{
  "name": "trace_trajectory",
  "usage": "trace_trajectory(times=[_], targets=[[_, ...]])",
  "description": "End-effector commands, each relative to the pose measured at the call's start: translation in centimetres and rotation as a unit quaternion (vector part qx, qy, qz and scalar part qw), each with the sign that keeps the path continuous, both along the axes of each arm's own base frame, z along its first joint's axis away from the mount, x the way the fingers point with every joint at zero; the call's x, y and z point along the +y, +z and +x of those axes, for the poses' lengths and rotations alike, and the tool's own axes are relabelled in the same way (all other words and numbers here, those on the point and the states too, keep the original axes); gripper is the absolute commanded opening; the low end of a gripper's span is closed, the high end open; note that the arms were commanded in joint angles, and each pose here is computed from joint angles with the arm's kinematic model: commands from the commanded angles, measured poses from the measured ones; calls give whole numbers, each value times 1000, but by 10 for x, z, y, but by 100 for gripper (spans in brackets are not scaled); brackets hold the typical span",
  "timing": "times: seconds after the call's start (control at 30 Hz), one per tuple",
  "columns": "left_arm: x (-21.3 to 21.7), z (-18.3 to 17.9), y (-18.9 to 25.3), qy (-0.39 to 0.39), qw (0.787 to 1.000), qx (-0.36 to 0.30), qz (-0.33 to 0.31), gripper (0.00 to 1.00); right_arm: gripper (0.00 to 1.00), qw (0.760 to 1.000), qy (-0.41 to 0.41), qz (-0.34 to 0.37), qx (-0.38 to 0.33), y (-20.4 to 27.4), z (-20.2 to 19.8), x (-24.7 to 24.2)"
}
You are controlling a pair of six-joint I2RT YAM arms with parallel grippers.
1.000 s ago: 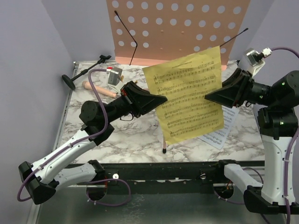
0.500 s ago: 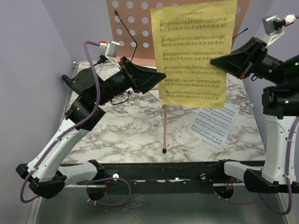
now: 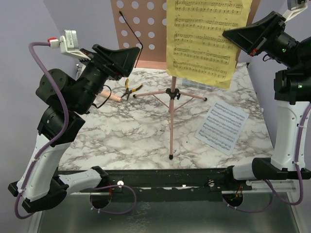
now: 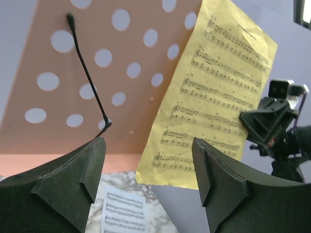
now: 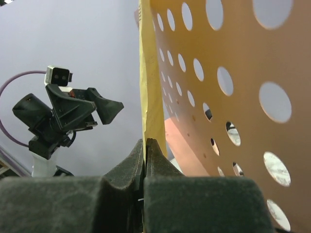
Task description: Set up the instrument practice props
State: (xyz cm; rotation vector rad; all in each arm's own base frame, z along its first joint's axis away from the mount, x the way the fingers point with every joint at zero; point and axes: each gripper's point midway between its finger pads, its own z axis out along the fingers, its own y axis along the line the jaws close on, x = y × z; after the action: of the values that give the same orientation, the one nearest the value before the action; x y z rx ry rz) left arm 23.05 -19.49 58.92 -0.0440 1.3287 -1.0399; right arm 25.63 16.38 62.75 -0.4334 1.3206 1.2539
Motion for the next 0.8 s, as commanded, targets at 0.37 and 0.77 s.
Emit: trace_trajectory(times=[0.37, 0.77], targets=[[6, 67, 7, 123, 990, 58, -45, 67, 0, 992, -20, -8, -124, 33, 17, 70], [7, 77, 4, 142, 987, 54, -51, 57, 0, 986, -64, -29, -150, 37, 22, 63]])
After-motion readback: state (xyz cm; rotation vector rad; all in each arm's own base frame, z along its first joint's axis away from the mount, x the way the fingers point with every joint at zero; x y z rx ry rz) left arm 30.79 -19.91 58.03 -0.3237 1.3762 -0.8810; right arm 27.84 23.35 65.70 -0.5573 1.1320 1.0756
